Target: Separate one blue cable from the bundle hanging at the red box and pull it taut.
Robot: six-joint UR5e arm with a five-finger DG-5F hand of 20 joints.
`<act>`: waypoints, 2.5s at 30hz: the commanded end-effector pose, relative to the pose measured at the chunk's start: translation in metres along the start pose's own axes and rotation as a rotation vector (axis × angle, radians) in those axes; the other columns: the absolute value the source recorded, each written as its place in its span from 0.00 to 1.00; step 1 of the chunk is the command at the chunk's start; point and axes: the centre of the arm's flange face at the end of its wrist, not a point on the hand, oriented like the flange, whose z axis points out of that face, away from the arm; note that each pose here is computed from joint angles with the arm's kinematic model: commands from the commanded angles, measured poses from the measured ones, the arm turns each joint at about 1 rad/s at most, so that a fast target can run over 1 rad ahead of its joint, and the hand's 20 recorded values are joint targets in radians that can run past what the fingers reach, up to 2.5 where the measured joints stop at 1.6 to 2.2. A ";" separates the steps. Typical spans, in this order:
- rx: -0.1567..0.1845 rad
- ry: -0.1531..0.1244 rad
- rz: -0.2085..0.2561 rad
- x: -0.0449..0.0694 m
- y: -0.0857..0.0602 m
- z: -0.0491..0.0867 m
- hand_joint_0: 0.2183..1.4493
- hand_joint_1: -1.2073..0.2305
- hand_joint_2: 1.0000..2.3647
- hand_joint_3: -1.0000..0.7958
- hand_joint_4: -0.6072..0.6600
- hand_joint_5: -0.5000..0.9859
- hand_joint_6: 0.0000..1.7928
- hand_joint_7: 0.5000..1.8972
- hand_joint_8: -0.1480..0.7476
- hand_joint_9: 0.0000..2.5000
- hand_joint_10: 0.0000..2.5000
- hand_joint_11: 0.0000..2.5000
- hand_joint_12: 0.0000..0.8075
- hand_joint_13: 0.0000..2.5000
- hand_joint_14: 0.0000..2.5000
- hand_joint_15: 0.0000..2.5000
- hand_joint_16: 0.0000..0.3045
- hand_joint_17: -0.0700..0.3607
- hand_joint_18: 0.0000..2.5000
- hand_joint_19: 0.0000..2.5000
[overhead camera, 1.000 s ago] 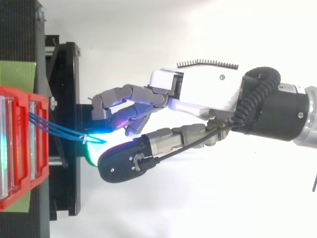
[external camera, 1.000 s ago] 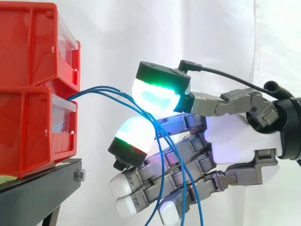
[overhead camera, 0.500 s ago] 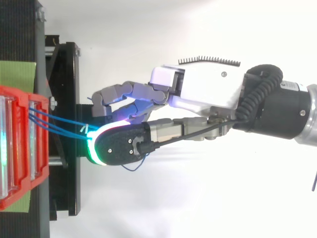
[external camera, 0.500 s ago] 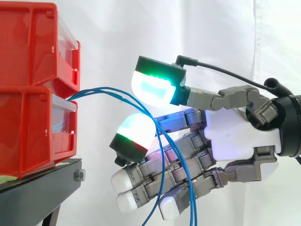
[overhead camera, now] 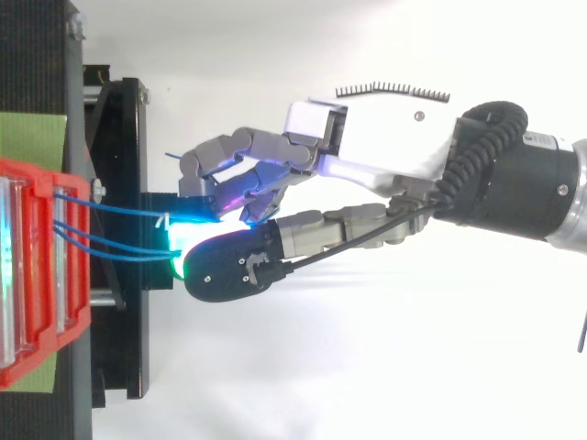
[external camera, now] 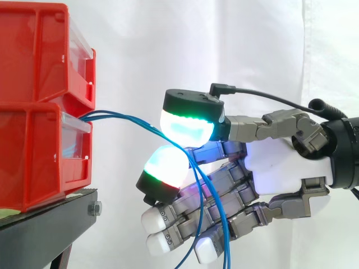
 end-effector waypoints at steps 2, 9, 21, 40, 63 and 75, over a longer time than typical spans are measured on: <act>0.003 -0.030 -0.020 -0.006 0.000 0.000 0.35 0.34 0.02 0.41 0.63 0.22 0.40 0.39 0.48 0.31 0.01 0.18 0.37 0.22 0.00 0.09 0.14 0.38 0.26 0.23; 0.003 -0.048 -0.054 -0.010 0.002 0.000 0.29 0.42 0.00 0.28 0.63 0.20 0.44 0.34 0.48 0.33 0.01 0.20 0.37 0.24 0.00 0.10 0.14 0.38 0.27 0.24; -0.002 -0.112 -0.130 -0.022 0.042 -0.016 0.33 0.56 0.01 0.32 0.60 0.23 0.43 0.39 0.47 0.34 0.01 0.19 0.36 0.24 0.00 0.10 0.14 0.38 0.27 0.25; 0.029 -0.163 -0.154 -0.026 0.052 -0.026 0.36 0.32 0.01 0.37 0.60 0.19 0.47 0.31 0.49 0.33 0.01 0.24 0.38 0.25 0.00 0.11 0.14 0.39 0.27 0.24; 0.059 -0.147 -0.167 -0.022 0.048 -0.029 0.36 0.24 0.00 0.28 0.58 0.19 0.48 0.31 0.46 0.34 0.01 0.27 0.38 0.26 0.01 0.12 0.14 0.38 0.28 0.23; 0.063 -0.146 -0.170 -0.022 0.052 -0.032 0.26 0.47 0.00 0.28 0.59 0.21 0.45 0.33 0.49 0.36 0.01 0.25 0.40 0.26 0.01 0.13 0.15 0.40 0.29 0.25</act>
